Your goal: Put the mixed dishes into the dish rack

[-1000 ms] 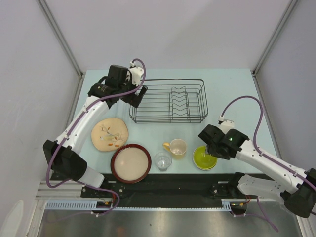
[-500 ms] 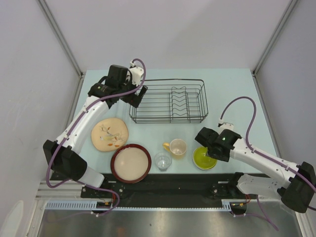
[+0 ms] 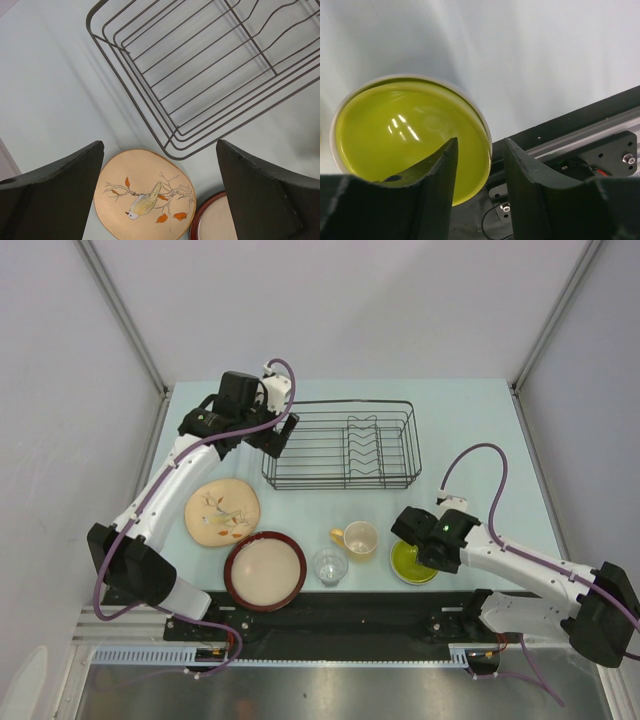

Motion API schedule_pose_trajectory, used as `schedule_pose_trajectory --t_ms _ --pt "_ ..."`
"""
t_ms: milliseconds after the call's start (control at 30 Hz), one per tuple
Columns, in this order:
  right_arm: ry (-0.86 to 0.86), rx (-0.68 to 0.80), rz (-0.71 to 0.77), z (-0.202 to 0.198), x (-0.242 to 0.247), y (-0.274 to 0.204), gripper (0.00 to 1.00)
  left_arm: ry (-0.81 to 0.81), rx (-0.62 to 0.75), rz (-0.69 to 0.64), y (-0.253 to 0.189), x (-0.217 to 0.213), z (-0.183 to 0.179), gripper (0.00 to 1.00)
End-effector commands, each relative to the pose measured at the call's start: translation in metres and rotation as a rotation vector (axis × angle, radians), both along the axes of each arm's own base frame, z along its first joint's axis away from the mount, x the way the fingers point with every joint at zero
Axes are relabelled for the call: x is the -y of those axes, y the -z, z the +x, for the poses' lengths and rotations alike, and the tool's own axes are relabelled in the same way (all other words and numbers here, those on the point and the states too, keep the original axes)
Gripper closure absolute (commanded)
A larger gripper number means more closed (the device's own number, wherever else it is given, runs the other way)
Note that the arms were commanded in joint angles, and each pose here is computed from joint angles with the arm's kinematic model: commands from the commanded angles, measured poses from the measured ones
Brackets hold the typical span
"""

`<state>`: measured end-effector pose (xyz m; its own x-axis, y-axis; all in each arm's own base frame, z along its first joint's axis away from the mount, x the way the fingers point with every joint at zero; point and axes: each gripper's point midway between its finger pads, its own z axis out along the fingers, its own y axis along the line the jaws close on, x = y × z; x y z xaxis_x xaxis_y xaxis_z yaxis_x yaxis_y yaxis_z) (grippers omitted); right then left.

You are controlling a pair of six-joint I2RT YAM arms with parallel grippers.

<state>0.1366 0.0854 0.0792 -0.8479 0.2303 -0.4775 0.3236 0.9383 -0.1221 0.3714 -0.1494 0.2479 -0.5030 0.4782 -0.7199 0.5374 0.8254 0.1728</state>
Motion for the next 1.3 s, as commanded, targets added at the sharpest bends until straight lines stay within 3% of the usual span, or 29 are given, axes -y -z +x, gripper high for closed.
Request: schedule_pose_trajectory --t_ms 0,167,433,567,1000,1267 --pt "0.029 0.046 0.013 0.007 -0.003 -0.001 0.57 0.009 0.036 -0.008 -0.012 0.002 -0.001 0.0" --pt "0.032 0.051 0.012 0.008 -0.002 -0.001 0.73 0.01 0.041 -0.001 -0.011 0.001 -0.001 0.0" --pt "0.032 0.053 0.016 0.008 -0.003 -0.001 0.84 0.011 0.041 0.0 -0.008 0.0 -0.002 0.0" --pt "0.027 0.067 0.056 0.008 -0.007 -0.005 1.0 0.012 0.039 0.003 -0.006 0.0 -0.002 0.0" --pt "-0.084 0.262 0.21 0.029 -0.026 -0.07 1.0 0.011 0.043 0.0 -0.009 0.0 -0.001 0.0" --pt "-0.133 0.413 0.149 0.055 -0.021 -0.13 1.0 0.012 0.039 0.0 -0.007 0.001 0.0 0.0"
